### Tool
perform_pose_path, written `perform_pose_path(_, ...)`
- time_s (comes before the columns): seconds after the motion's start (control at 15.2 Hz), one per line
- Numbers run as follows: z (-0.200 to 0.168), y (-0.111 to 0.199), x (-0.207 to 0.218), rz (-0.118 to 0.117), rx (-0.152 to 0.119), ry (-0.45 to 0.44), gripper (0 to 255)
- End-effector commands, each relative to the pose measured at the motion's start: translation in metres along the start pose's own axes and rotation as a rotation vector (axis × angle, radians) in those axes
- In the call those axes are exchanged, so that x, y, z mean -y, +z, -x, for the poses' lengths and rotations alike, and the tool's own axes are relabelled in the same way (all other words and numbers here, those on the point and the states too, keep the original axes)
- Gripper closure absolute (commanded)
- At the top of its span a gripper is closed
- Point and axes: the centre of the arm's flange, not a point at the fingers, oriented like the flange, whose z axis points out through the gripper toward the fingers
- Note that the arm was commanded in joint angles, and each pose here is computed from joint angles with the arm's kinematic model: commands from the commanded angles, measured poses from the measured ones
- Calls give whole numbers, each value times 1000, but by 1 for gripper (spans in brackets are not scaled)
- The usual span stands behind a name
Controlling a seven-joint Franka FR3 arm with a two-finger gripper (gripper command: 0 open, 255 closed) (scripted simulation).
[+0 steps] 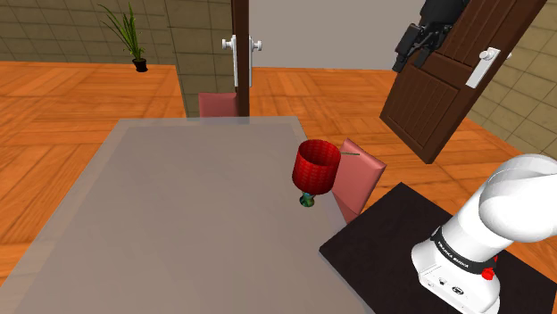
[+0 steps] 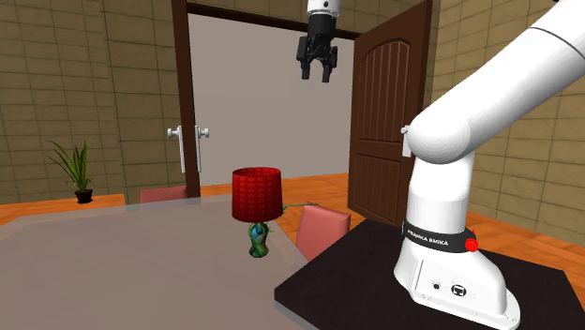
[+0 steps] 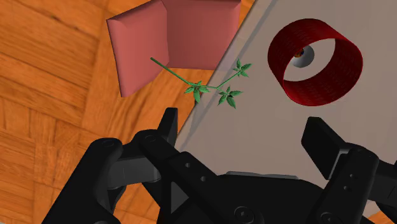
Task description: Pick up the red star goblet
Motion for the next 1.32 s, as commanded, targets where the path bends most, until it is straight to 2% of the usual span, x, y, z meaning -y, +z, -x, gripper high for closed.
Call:
perform_pose_path(0.0, 0, 0, 0, 0, 0, 0, 0)
perform_pose_path(1.25, -43, 228, 107, 13, 123, 29, 0)
